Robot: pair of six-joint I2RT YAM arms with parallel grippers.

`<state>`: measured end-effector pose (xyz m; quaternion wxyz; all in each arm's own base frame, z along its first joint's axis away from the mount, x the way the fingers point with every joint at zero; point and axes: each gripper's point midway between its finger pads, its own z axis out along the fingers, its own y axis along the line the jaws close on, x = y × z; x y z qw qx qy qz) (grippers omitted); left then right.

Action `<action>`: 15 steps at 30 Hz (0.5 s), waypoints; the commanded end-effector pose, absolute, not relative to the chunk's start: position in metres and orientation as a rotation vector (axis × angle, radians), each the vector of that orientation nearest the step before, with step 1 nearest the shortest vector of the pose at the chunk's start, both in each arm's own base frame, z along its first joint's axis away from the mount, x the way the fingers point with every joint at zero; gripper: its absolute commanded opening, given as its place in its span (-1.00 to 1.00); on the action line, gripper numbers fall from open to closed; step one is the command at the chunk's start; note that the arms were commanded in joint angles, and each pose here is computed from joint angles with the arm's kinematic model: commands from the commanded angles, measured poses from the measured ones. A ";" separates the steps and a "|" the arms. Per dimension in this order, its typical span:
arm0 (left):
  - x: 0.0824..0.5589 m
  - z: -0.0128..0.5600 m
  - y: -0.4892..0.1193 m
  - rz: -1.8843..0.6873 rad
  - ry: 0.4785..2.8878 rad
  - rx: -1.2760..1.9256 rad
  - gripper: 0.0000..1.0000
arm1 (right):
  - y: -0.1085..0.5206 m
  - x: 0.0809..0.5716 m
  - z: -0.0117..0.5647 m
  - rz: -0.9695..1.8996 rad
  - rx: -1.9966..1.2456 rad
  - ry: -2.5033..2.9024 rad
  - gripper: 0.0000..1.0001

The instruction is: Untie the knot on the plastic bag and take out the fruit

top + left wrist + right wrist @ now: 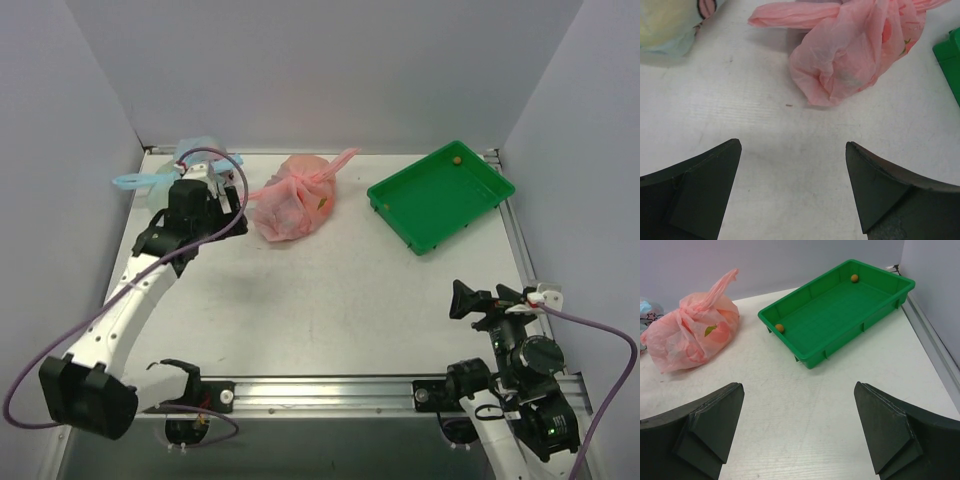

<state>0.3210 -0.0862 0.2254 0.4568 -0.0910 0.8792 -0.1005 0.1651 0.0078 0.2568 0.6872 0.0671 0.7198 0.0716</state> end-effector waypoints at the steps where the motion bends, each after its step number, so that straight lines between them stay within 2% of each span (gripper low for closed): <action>1: 0.369 0.238 -0.131 -0.416 2.156 -0.152 0.95 | 0.004 0.162 0.270 0.170 0.175 1.534 1.00; 3: 0.393 0.248 -0.145 -0.435 2.142 -0.131 0.95 | 0.003 0.161 0.270 0.170 0.177 1.528 1.00; 4: 0.409 0.225 -0.154 -0.402 2.198 -0.121 0.95 | 0.003 0.161 0.271 0.171 0.177 1.525 1.00; 9: 0.472 0.189 -0.174 -0.292 2.263 -0.142 0.95 | 0.004 0.160 0.271 0.179 0.172 1.521 1.00; 15: 0.495 0.142 -0.206 -0.251 2.338 -0.178 0.93 | 0.004 0.160 0.269 0.174 0.171 1.529 1.00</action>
